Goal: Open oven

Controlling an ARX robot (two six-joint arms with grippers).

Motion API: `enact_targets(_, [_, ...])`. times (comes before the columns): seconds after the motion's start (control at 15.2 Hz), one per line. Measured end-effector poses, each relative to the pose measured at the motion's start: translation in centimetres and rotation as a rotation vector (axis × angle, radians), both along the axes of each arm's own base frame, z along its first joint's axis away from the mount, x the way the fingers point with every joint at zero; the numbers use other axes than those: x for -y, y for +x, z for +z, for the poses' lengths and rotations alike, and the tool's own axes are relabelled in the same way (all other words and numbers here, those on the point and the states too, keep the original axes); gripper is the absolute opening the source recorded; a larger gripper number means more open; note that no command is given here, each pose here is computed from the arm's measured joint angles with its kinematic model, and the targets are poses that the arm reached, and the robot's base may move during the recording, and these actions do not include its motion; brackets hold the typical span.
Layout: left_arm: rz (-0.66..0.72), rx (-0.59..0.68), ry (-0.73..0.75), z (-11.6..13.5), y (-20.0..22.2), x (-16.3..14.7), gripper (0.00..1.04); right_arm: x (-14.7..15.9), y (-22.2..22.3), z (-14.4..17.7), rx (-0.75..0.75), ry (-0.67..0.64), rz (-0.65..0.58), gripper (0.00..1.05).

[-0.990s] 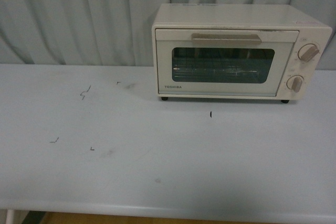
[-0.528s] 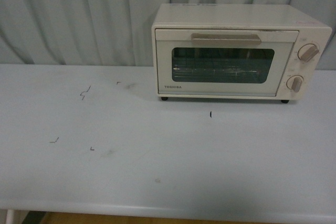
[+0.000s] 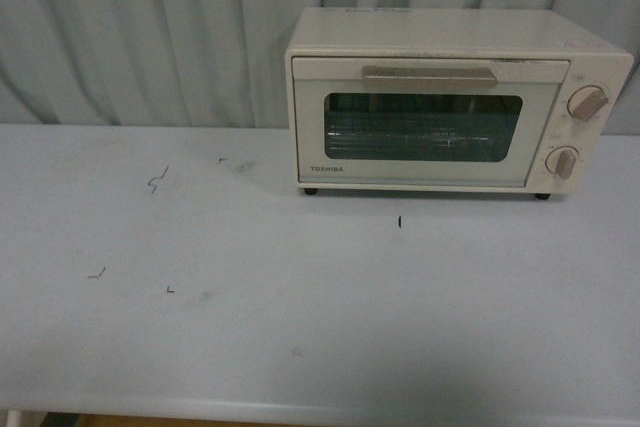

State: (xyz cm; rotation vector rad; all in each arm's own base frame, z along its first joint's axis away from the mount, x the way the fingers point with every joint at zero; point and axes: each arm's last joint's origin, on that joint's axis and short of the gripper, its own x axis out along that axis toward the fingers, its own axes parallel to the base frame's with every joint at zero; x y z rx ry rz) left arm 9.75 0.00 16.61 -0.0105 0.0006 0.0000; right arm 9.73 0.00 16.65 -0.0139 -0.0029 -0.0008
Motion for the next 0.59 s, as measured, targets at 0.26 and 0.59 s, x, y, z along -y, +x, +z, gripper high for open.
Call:
enact_targets(0.26, [0.000,0.000,0.000,0.00,0.00,0.00,0.98,0.00,0.00,0.00,0.000,0.000,0.000,0.98])
enact_targets(0.59, [0.000,0.000,0.000,0.00,0.00,0.00,0.98,0.00,0.00,0.00,0.000,0.000,0.000,0.98])
